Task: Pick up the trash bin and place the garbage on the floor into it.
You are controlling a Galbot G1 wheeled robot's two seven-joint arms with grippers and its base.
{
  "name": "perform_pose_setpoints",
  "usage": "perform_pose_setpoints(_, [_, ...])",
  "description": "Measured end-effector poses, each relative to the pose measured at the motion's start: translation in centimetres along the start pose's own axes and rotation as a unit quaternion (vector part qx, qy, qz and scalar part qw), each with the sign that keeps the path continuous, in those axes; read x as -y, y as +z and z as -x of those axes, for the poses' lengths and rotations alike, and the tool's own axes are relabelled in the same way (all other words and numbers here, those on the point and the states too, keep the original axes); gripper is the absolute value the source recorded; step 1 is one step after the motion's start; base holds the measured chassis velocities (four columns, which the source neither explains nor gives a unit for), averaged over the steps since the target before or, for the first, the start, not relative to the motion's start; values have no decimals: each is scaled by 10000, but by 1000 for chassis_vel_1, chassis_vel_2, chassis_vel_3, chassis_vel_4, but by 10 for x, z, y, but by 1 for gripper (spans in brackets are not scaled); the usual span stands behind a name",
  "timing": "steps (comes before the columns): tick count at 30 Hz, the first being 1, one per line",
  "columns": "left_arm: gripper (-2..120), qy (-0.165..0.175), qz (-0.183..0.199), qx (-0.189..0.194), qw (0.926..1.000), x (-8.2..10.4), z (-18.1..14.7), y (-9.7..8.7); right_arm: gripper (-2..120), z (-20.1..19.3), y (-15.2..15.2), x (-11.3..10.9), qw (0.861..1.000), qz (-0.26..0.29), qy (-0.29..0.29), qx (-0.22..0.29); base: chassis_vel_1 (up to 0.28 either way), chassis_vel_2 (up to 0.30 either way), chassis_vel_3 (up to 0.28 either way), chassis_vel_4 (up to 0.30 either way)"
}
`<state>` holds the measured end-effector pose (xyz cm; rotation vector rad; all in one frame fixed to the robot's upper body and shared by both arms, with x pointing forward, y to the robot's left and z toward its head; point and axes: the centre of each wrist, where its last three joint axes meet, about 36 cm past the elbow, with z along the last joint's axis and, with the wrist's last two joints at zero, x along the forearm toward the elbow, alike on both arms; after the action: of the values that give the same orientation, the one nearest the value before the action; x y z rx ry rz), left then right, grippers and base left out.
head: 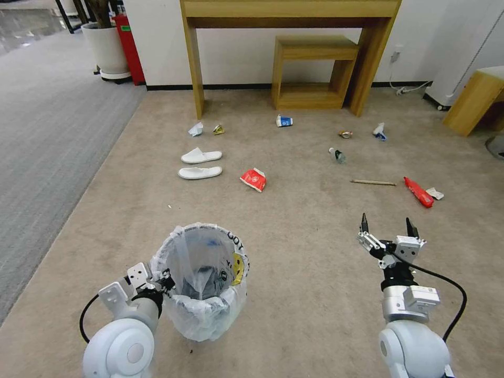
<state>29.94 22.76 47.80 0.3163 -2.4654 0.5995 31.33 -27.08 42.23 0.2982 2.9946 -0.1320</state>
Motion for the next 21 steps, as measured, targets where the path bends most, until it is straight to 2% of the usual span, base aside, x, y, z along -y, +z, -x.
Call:
perform_pose_setpoints(13, [1, -45, 22, 22, 10000, -1, 1, 3, 100, 1, -1, 2, 9999, -132, 35, -26, 4, 4, -6, -4])
perform_pose_setpoints(21, [1, -73, 27, 37, 10000, -2, 2, 4, 100, 1, -1, 1, 9999, -115, 17, -11, 152, 140, -143, -142])
